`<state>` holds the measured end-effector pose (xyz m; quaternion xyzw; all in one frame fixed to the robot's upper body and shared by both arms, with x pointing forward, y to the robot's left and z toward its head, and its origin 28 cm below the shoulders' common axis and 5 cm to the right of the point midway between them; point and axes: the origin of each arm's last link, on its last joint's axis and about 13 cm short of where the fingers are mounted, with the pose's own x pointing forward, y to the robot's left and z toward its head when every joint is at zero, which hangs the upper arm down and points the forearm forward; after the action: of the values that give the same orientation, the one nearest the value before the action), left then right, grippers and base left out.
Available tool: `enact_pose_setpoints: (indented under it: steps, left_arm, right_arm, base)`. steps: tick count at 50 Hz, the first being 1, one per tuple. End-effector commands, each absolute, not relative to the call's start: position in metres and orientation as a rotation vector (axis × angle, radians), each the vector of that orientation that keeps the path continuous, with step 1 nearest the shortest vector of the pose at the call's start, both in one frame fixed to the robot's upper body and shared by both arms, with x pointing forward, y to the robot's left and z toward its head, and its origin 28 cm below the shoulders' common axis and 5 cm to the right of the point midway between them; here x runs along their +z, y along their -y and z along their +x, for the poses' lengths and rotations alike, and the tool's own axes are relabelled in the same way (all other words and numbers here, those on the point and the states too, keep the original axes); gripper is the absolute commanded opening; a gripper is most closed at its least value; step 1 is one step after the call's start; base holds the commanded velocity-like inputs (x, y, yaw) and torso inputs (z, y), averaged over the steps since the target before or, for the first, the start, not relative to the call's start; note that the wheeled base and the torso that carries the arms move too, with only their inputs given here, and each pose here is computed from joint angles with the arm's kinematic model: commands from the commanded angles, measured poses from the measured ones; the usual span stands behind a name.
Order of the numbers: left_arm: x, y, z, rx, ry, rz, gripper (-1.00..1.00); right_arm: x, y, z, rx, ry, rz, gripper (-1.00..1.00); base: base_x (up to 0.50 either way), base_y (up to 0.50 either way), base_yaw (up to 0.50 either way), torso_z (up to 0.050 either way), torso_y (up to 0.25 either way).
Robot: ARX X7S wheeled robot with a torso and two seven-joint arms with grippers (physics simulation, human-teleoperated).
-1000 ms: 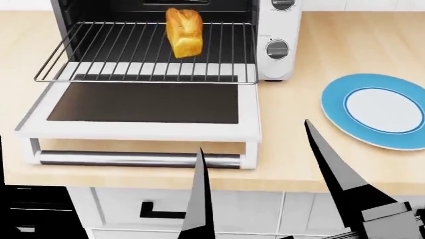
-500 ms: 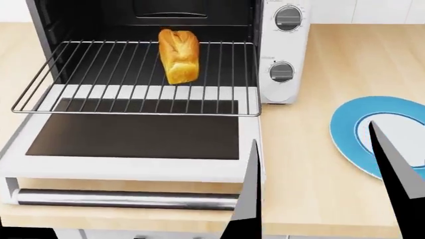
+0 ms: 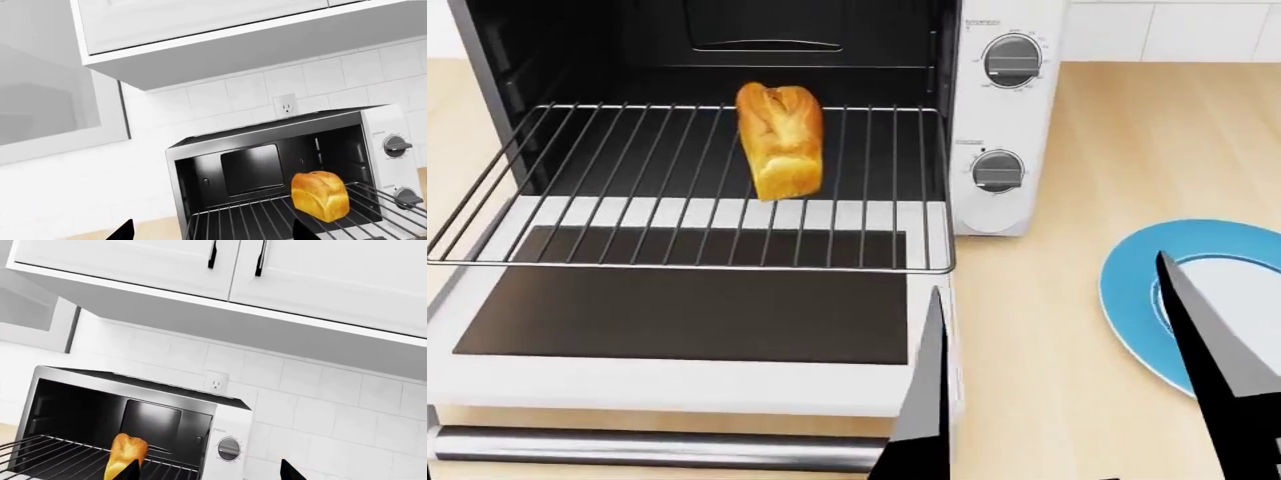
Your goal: Pick the bread from the rack and place it on the plate on the counter.
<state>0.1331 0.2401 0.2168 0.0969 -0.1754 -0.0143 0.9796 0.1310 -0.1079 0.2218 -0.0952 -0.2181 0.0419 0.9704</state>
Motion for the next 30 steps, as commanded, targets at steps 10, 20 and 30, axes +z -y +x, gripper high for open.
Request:
enact_pose_setpoints:
  steps: [10,20,30]
  left_arm:
    - [0.212,-0.24,0.129,-0.025,0.328,0.19,1.0]
    - [0.211,-0.241,0.129,-0.029,0.32,0.192,1.0]
    - [0.21,-0.242,0.128,-0.033,0.315,0.199,1.0]
  right_arm:
    - [0.234,0.098,0.163,0.197,0.354,-0.186,1.0]
    - [0.242,0.089,0.176,0.269,0.314,-0.154,1.0]
    - [0.25,0.081,0.188,0.301,0.302,-0.173,1.0]
  base:
    - [0.0,0.0,0.0,0.0,0.0]
    - [0.0,0.0,0.0,0.0,0.0]
    - [0.0,0.0,0.0,0.0,0.0]
